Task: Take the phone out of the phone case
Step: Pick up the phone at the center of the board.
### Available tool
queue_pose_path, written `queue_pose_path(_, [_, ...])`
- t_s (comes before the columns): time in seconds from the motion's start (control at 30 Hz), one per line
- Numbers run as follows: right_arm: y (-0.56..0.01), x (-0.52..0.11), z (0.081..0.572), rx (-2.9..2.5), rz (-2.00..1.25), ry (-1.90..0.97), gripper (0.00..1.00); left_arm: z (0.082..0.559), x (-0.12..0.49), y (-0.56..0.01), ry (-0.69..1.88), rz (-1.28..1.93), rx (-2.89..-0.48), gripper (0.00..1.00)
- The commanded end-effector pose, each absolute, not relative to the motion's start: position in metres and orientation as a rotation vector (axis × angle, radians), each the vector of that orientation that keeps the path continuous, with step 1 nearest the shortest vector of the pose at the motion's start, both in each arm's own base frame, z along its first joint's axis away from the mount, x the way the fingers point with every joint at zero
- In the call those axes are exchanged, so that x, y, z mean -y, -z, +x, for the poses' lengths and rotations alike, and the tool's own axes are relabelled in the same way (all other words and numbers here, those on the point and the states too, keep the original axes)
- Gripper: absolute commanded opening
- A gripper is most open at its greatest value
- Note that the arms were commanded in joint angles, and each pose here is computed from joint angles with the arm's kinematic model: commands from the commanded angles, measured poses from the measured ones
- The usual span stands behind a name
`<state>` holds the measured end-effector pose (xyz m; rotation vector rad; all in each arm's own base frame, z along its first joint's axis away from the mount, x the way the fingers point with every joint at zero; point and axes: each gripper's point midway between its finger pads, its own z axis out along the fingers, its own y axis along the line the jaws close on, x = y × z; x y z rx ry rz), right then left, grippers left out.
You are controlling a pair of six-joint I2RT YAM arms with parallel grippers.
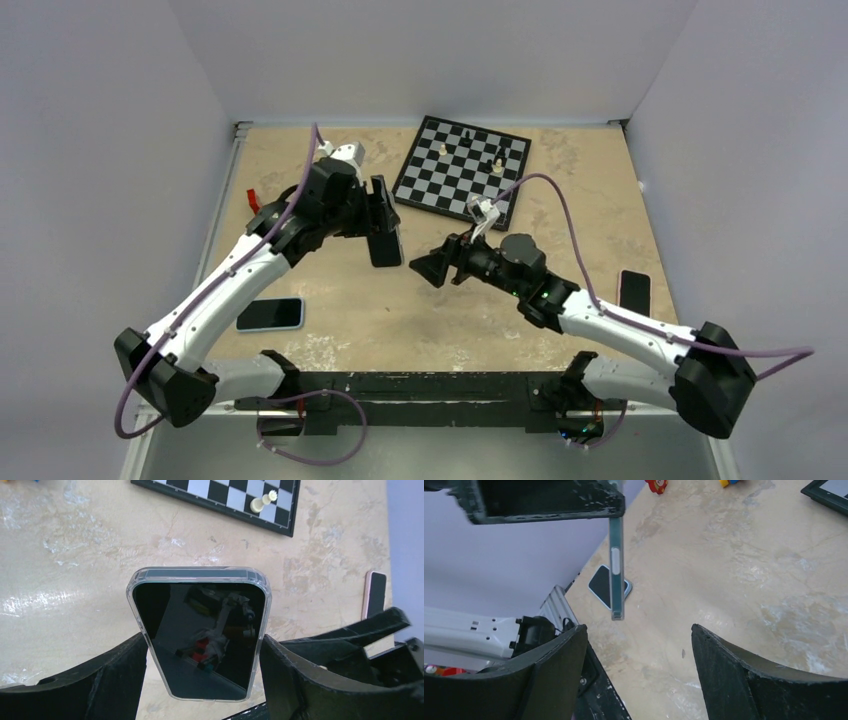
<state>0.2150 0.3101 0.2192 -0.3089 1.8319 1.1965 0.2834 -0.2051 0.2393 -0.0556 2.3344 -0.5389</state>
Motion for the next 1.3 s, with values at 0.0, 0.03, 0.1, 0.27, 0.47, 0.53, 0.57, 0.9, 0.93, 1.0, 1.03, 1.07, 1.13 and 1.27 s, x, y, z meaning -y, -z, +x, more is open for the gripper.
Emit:
queue_pose_path(0.0, [-0.269,-0.339,0.234,-1.680,-0.252,-1.264,0.77,0.290,0.203,-0.278,0.600,-0.100,-2.187,0.00])
queue_pose_path(0.03, [-0.270,-0.347,0.234,-1.683,-0.270,-1.275,0.75,0.289,0.204,-0.279,0.611,-0.101,-2.188,0.00])
queue_pose_path(0.1, [-0.273,-0.359,0.233,-1.678,-0.297,-1.280,0.73,0.287,0.204,-0.279,0.625,-0.105,-2.186,0.00])
queue_pose_path(0.27, [-0.274,-0.372,0.241,-1.683,-0.288,-1.258,0.69,0.286,0.207,-0.279,0.647,-0.106,-2.185,0.00])
queue_pose_path(0.47, [-0.263,-0.379,0.245,-1.708,-0.273,-1.263,0.55,0.285,0.207,-0.279,0.662,-0.118,-2.181,0.00])
queue_pose_path(0.53, [-0.260,-0.382,0.243,-1.708,-0.272,-1.281,0.54,0.285,0.208,-0.279,0.666,-0.125,-2.179,0.00])
queue_pose_path(0.57, [-0.259,-0.383,0.243,-1.706,-0.274,-1.289,0.54,0.285,0.209,-0.279,0.674,-0.124,-2.179,0.00])
queue_pose_path(0.9, [-0.247,-0.387,0.240,-1.743,-0.280,-1.298,0.16,0.284,0.220,-0.281,0.742,-0.083,-2.168,0.05])
queue_pose_path(0.93, [-0.247,-0.387,0.238,-1.743,-0.288,-1.310,0.05,0.285,0.221,-0.284,0.746,-0.075,-2.156,0.14])
queue_pose_path(1.0, [-0.248,-0.386,0.232,-1.735,-0.297,-1.342,0.00,0.285,0.221,-0.288,0.748,-0.061,-2.138,0.51])
queue_pose_path(1.03, [-0.250,-0.383,0.231,-1.725,-0.286,-1.348,0.00,0.285,0.219,-0.292,0.747,-0.051,-2.125,0.72])
queue_pose_path(1.07, [-0.253,-0.380,0.230,-1.710,-0.282,-1.348,0.00,0.286,0.218,-0.296,0.745,-0.041,-2.107,0.95])
queue_pose_path(1.13, [-0.257,-0.370,0.231,-1.695,-0.286,-1.331,0.00,0.287,0.215,-0.307,0.747,-0.015,-2.052,1.00])
queue_pose_path(1.27, [-0.269,-0.344,0.238,-1.655,-0.310,-1.359,0.00,0.285,0.207,-0.324,0.752,0.020,-1.944,1.00])
